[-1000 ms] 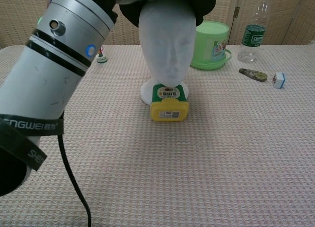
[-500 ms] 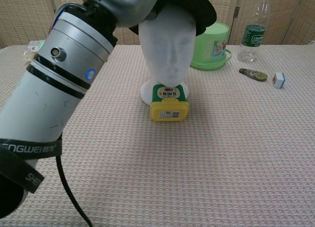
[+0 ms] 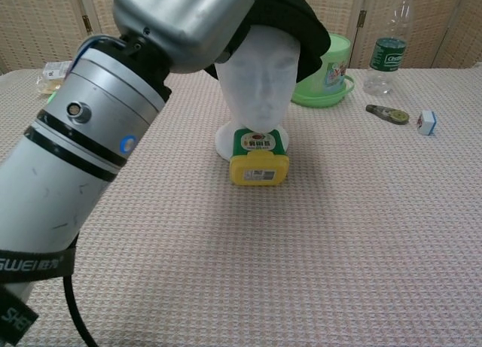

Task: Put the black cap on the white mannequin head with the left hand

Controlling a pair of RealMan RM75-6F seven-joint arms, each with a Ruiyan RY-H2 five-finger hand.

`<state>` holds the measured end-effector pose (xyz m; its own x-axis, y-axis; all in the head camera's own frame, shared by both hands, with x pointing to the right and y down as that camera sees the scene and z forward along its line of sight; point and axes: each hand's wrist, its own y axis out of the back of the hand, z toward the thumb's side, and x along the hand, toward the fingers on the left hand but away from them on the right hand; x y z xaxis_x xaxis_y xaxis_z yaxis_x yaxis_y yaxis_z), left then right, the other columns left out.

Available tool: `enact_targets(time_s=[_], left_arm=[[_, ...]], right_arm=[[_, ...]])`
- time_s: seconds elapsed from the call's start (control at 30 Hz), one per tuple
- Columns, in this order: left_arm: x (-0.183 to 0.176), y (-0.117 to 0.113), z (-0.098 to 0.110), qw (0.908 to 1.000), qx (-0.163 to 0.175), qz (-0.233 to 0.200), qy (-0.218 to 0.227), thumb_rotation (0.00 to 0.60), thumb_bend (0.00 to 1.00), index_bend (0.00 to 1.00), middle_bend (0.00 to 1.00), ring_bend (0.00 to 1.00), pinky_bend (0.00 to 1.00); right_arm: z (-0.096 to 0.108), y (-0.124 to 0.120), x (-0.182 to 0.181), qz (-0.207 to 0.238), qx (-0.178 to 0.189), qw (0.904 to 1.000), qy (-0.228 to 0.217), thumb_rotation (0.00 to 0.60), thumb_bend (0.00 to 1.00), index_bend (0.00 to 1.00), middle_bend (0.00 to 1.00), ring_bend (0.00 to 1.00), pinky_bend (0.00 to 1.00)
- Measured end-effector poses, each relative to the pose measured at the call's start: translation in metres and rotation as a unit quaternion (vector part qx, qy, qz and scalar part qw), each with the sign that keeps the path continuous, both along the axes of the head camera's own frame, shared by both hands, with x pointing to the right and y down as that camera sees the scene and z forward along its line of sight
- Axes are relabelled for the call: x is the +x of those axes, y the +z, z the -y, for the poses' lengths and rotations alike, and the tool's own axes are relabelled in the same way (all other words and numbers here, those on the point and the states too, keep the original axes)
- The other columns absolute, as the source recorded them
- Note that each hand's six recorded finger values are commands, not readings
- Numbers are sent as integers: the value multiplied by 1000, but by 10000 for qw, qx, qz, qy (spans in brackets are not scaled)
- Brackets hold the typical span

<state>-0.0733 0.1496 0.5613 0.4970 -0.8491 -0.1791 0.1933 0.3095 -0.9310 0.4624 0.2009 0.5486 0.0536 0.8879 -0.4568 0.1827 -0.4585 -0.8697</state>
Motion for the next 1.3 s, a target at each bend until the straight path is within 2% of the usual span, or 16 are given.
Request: enact_targets(time_s=[0.63, 0.97, 1.3], left_arm=[[-29, 7, -20, 9974, -572, 398, -197, 600, 453, 254, 423, 358, 563], [-40, 11, -16, 9954, -718, 525, -365, 600, 453, 230, 383, 331, 537], [-79, 14, -5, 9895, -1047, 488, -864, 600, 450, 145, 297, 267, 475]], right_arm=[[-2, 2, -2, -30, 11, 10000, -29, 600, 171, 0, 0, 0, 0], [-1, -2, 0, 3, 77, 10000, -7, 600, 173, 0, 0, 0, 0], [-2, 0, 0, -29, 60, 10000, -5, 600, 174, 0, 0, 0, 0]])
